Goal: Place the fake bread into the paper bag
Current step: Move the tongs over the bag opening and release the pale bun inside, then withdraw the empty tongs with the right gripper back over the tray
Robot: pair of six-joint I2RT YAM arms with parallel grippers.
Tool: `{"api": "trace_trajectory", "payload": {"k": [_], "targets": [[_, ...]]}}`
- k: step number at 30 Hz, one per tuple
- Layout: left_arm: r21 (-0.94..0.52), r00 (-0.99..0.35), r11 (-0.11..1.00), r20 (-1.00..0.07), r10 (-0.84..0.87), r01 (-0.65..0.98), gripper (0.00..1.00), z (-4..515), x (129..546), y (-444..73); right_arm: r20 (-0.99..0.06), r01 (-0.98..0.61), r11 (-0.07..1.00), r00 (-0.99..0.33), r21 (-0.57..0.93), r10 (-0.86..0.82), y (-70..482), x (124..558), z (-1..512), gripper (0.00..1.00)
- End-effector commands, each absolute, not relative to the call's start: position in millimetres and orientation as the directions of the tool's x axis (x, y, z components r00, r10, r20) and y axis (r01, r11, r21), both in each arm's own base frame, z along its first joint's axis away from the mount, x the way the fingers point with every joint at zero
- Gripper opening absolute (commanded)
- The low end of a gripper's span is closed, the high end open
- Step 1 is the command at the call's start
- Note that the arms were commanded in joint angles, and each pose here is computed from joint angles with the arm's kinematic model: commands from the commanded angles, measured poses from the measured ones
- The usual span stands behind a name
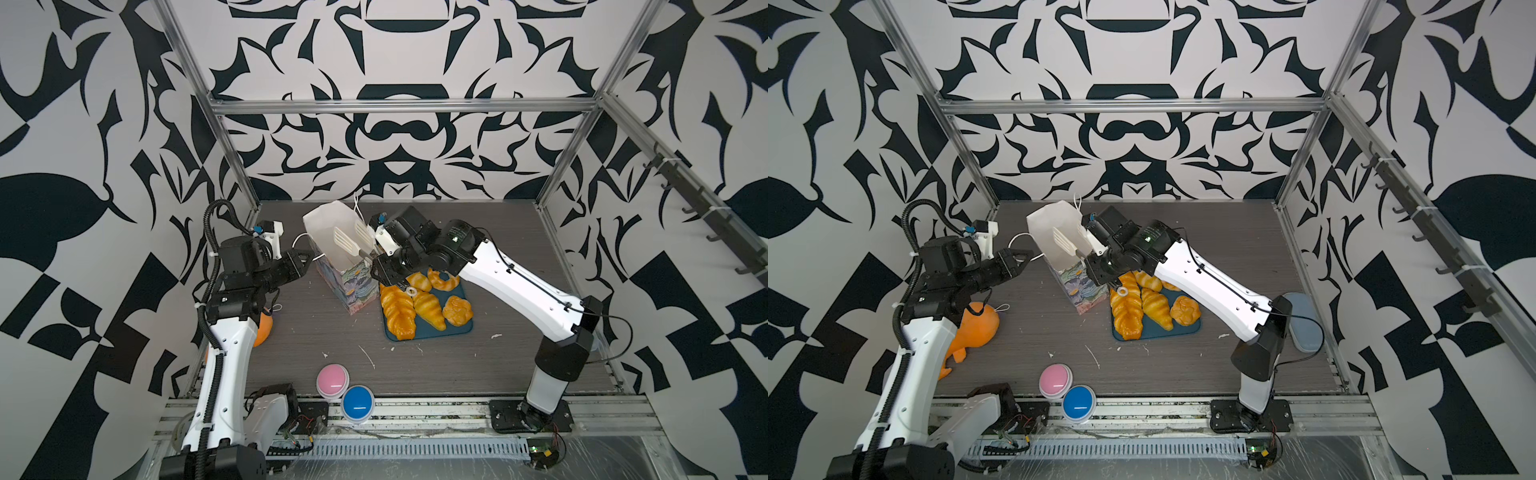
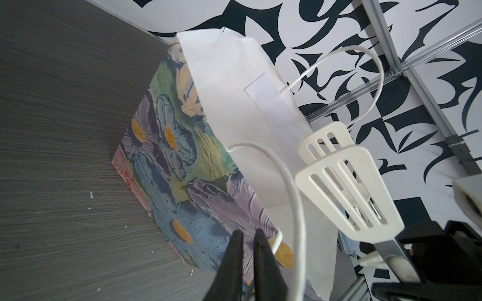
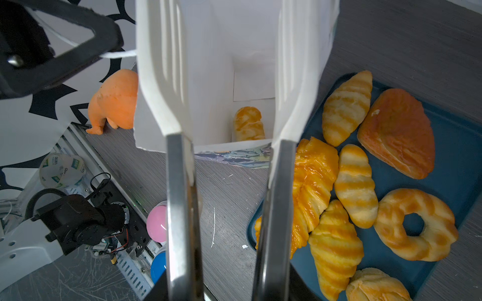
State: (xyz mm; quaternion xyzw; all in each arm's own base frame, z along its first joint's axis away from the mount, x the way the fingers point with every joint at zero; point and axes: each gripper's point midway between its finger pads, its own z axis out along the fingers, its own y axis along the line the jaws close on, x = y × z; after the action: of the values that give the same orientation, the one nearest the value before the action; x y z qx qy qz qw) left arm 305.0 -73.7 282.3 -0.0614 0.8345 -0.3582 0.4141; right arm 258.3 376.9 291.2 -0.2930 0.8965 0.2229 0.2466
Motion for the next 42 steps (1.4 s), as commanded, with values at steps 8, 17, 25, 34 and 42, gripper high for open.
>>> {"api": "trace_trajectory", "payload": {"k": [8,17,25,34,42], "targets": [[-0.65,-0.641,0.727,-0.659,-0.394,0.222,0.14,293,303,-76,-0.754,-0.678,0.702,-0.574,0.218,-0.32,341,245,387,0.46],[-0.652,-0.644,0.727,-0.655,-0.396,0.216,0.14,291,302,-76,-0.789,-0.622,0.762,-0.554,0.181,-0.265,294,252,405,0.45],[-0.66,-0.648,0.72,-0.648,-0.4,0.215,0.14,290,303,-77,-0.781,-0.504,0.839,-0.602,0.208,-0.168,237,278,401,0.44],[-0.663,-0.646,0.716,-0.649,-0.402,0.22,0.14,293,303,-77,-0.732,-0.377,0.89,-0.677,0.256,-0.076,199,306,372,0.43],[-0.661,-0.645,0.717,-0.651,-0.4,0.222,0.14,293,302,-78,-0.688,-0.302,0.917,-0.724,0.261,-0.042,184,325,345,0.43]]}}
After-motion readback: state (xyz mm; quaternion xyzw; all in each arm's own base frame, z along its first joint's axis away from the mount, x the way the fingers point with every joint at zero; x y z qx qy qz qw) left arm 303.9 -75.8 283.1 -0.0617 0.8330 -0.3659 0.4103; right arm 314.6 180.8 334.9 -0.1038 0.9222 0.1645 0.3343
